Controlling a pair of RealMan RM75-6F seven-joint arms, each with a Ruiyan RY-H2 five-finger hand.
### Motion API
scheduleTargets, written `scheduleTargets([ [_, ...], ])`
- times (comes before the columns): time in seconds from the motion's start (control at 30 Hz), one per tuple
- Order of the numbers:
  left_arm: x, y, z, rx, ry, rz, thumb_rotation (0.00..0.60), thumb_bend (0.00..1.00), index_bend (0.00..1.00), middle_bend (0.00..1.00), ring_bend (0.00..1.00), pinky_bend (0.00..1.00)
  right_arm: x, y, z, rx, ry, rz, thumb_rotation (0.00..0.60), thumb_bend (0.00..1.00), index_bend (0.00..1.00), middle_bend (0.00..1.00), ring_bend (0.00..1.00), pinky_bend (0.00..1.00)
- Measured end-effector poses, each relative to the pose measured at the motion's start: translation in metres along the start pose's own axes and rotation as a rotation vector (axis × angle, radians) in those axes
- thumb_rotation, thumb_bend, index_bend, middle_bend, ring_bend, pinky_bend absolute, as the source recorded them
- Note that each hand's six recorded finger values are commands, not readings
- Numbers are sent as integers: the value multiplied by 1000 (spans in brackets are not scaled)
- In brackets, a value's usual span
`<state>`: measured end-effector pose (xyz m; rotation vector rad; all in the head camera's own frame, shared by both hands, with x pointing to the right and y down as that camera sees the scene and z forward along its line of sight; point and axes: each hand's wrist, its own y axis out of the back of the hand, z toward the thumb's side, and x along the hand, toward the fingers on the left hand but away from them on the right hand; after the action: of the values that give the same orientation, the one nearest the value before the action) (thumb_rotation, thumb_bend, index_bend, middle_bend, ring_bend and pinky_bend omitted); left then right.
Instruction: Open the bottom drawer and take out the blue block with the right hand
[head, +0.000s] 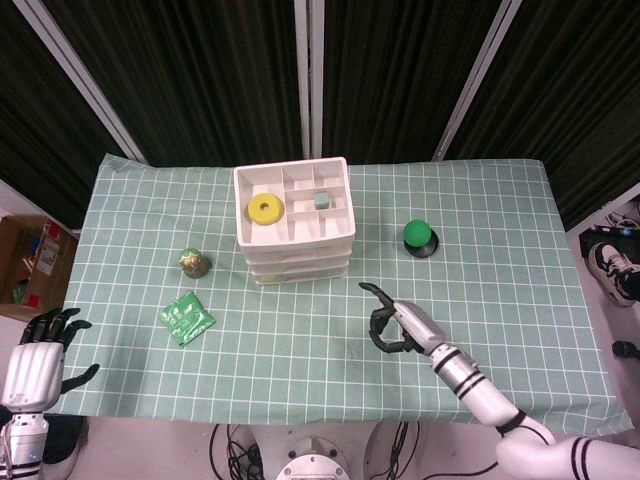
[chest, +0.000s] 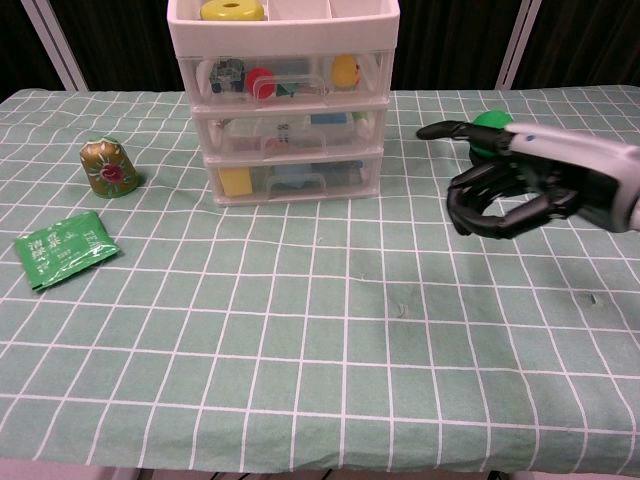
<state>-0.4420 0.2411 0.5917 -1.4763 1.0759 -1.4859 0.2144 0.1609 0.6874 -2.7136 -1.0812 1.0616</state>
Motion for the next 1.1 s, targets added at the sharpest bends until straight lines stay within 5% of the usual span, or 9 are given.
scheduleTargets([
  [0.2, 2, -1, -6, -13, 11, -2, 600, 0, 354, 212, 146, 179, -52, -31, 10, -267, -31, 60, 600, 492, 57, 728, 727, 705],
  [0.43, 4, -2, -9, -27, 12, 2, 600, 0, 355, 212, 146, 179, -90, -51, 17, -461, -44, 84, 600, 513, 75, 729, 727, 706],
  [1.1, 6, -4, -12, -40, 17, 4, 600, 0, 355, 212, 146, 179, -138, -75, 37, -489, -2, 115, 600, 524, 142, 735, 727, 706],
])
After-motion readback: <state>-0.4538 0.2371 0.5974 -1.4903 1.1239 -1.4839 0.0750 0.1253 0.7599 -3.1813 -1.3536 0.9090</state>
